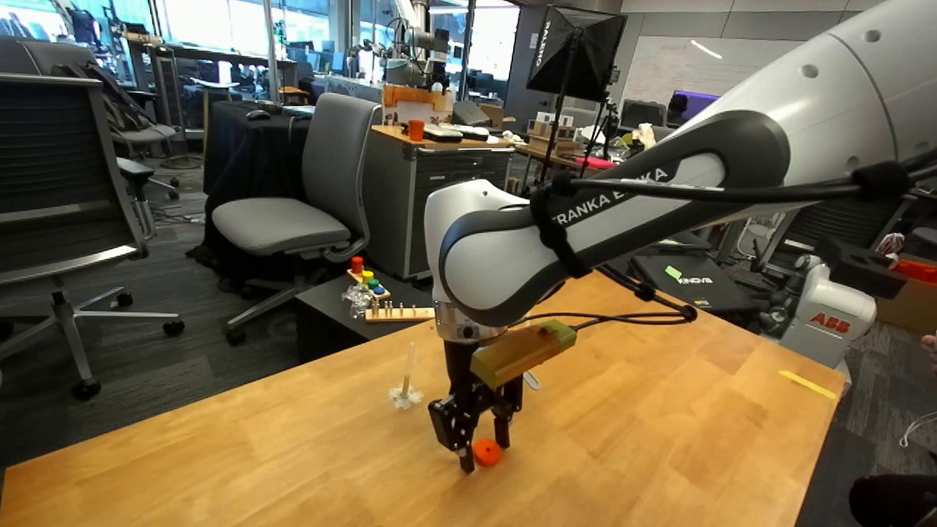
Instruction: Put all the blocks and rings in the cup
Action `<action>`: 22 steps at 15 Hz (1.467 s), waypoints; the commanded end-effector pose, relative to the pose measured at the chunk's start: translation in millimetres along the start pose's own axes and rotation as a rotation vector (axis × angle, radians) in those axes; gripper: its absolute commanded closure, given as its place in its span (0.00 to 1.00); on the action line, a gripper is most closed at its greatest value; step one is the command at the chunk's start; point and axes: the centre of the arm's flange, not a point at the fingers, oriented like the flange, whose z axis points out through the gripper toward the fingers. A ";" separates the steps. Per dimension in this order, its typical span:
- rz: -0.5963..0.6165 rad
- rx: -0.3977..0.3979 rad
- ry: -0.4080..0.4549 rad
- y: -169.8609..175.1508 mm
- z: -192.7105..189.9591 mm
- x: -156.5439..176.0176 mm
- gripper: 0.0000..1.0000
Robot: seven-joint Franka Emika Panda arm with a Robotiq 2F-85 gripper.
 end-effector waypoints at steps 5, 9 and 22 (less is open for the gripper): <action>-0.015 -0.020 0.011 0.6 -11.1 11.5 0.83; -0.012 -0.013 0.018 0.2 -17.2 10.6 0.83; 0.021 0.021 0.162 20.9 -111.7 8.0 0.83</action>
